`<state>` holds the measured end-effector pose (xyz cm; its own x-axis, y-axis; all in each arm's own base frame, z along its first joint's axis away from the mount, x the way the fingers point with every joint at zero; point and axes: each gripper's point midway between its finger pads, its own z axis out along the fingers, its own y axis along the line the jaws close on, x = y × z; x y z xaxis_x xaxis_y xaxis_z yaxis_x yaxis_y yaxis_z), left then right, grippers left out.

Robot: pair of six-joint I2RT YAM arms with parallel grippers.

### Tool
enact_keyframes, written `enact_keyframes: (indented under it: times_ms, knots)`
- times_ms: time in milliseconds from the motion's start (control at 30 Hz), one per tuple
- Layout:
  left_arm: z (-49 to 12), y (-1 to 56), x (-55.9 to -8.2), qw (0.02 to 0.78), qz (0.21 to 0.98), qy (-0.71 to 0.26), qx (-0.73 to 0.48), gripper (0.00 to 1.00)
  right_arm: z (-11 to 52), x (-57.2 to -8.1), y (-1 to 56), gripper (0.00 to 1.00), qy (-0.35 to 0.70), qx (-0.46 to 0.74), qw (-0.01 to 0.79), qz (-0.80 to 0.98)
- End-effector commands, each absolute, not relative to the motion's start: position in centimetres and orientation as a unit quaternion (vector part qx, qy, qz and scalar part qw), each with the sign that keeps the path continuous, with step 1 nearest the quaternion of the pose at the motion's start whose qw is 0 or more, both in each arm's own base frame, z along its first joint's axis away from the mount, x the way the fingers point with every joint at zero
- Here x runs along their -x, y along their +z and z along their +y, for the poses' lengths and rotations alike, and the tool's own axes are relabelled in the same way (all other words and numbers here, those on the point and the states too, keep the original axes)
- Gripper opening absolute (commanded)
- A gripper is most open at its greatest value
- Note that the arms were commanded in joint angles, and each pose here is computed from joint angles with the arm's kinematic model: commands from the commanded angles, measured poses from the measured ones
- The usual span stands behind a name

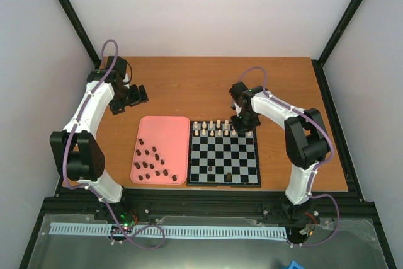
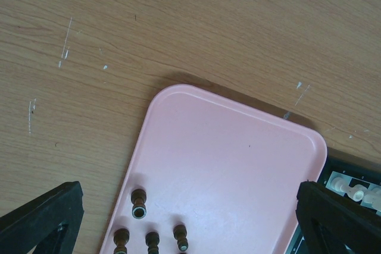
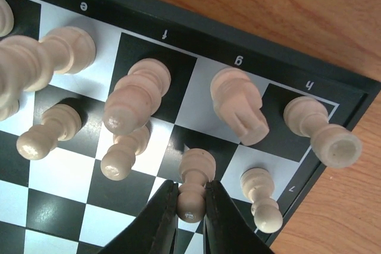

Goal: Set up the chess pieces on the board
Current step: Place the chess piece on the chessboard.

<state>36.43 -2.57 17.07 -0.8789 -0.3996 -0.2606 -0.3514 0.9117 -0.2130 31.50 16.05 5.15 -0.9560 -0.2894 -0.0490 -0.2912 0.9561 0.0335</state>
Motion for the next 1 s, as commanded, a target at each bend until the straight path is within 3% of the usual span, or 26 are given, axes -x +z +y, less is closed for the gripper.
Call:
enact_keyframes:
  times_ms: [0,967]
  knots:
    - [-2.49,18.22,-37.07,0.165,0.964,-0.080,0.194,1.00,15.38,-31.98,4.61,0.13,0.006,0.145,0.028,0.989]
    - [-2.34,18.01,-37.08,0.164,0.964,-0.076,0.196,1.00,15.60,-31.41,4.64,0.20,0.016,0.145,0.018,0.989]
